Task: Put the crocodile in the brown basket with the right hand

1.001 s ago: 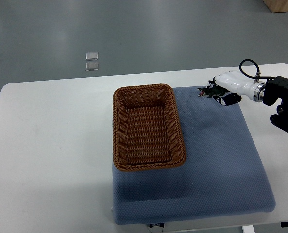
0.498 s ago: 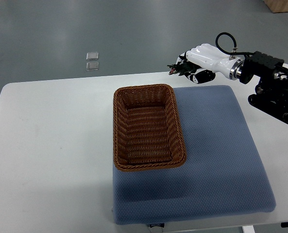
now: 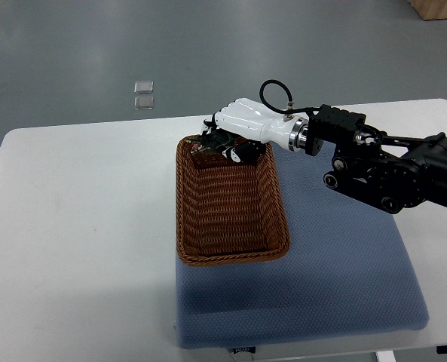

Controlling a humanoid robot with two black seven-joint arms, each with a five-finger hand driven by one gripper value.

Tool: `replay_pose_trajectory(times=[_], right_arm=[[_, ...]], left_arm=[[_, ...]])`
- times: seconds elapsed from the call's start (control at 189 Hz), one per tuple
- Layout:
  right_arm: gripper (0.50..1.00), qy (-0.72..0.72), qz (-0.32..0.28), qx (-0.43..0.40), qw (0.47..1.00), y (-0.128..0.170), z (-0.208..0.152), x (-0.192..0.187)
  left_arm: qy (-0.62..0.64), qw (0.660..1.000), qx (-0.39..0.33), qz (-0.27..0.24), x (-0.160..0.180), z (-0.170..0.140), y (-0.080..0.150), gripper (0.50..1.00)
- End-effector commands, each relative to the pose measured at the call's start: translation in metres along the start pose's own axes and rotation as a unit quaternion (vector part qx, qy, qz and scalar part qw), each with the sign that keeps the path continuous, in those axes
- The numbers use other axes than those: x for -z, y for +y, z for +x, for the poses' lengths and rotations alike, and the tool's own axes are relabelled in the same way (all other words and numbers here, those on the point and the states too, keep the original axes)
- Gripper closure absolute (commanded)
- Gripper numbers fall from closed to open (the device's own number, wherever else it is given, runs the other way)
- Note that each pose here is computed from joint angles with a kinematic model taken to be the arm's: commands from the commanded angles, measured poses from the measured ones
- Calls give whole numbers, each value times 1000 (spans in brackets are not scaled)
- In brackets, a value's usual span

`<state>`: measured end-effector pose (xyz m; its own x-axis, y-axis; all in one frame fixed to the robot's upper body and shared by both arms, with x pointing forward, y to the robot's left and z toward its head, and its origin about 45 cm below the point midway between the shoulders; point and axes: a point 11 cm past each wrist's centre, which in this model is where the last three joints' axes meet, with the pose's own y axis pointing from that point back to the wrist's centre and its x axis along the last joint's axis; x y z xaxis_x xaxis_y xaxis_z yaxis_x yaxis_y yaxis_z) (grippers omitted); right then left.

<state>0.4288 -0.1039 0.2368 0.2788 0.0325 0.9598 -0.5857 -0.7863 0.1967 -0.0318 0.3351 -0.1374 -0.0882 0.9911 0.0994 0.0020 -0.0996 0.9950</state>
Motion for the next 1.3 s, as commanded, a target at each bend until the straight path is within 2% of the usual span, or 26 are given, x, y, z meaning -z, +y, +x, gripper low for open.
replay_pose_trajectory(times=[0.0, 0.191, 0.312, 0.397, 0.466, 0.524, 0.656, 0.868, 0.995, 1.138, 1.297], right_arm=[[1000, 0, 2, 14, 1000, 1, -11, 2], [961, -14, -1, 24, 1000, 5, -27, 1], [897, -19, 1, 27, 999, 6, -32, 2], [818, -25, 0, 28, 999, 7, -37, 3], [695, -29, -1, 28, 999, 8, -39, 2], [644, -30, -1, 27, 999, 9, -38, 1], [615, -29, 2, 25, 999, 12, -37, -2], [613, -25, -13, 15, 999, 28, -26, -19], [613, -43, -31, -21, 998, 37, -4, -32], [613, -143, -71, -88, 983, 53, 10, -53], [613, -287, -99, -151, 941, 74, 28, -81]], left_arm=[[0, 1000, 0, 0, 0, 0, 0, 500], [0, 1000, 0, 0, 0, 0, 0, 500], [0, 1000, 0, 0, 0, 0, 0, 500], [0, 1000, 0, 0, 0, 0, 0, 500], [0, 1000, 0, 0, 0, 0, 0, 500], [0, 1000, 0, 0, 0, 0, 0, 500], [0, 1000, 0, 0, 0, 0, 0, 500], [0, 1000, 0, 0, 0, 0, 0, 500], [0, 1000, 0, 0, 0, 0, 0, 500], [0, 1000, 0, 0, 0, 0, 0, 500], [1, 1000, 0, 0, 0, 0, 0, 500]])
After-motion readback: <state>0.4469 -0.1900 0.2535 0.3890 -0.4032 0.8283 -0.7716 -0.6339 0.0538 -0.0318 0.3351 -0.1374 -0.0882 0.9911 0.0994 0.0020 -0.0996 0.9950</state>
